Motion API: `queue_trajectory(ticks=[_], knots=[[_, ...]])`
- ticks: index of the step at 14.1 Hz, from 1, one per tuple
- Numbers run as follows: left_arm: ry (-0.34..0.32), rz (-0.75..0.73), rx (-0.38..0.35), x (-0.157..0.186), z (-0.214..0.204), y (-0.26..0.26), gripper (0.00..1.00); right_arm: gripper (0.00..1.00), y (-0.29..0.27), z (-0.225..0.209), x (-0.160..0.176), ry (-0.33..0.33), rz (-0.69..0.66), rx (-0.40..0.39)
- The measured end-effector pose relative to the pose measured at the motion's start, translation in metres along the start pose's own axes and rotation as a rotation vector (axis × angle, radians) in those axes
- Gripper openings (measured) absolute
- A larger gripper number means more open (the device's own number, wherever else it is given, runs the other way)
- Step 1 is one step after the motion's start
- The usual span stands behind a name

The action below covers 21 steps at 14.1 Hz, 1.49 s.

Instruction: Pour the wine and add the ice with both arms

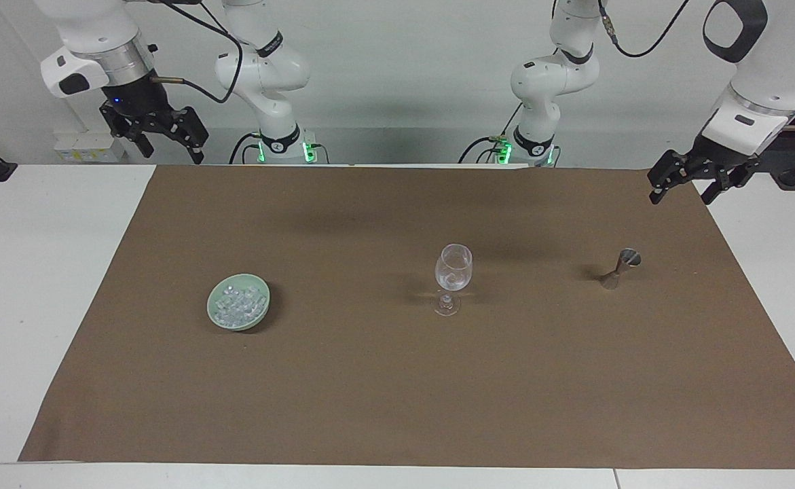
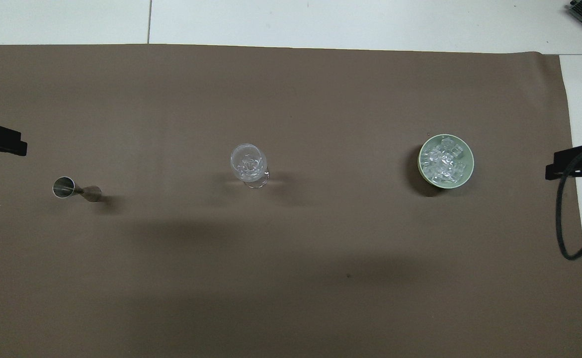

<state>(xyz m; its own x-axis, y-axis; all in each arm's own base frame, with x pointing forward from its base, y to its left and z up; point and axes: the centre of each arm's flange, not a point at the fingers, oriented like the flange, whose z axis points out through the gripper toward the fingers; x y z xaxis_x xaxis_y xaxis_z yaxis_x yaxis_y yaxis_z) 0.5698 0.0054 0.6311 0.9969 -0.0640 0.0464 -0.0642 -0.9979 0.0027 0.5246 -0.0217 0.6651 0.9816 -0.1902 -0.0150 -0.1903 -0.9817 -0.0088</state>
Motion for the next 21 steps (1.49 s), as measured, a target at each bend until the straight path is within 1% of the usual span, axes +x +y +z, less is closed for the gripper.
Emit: queue_trajectory(ticks=[5,15,21], knots=[[0.034,0.000,0.002,0.004,-0.003,0.000,1.00,1.00,0.007,0.001,0.001,-0.003,0.011,0.002],[0.036,-0.007,-0.001,0.004,-0.003,-0.004,1.00,1.00,0.010,0.006,0.000,-0.013,0.015,0.001],[0.038,-0.007,0.000,0.003,-0.004,-0.003,1.00,1.00,0.012,0.009,-0.001,0.007,-0.042,0.005]])
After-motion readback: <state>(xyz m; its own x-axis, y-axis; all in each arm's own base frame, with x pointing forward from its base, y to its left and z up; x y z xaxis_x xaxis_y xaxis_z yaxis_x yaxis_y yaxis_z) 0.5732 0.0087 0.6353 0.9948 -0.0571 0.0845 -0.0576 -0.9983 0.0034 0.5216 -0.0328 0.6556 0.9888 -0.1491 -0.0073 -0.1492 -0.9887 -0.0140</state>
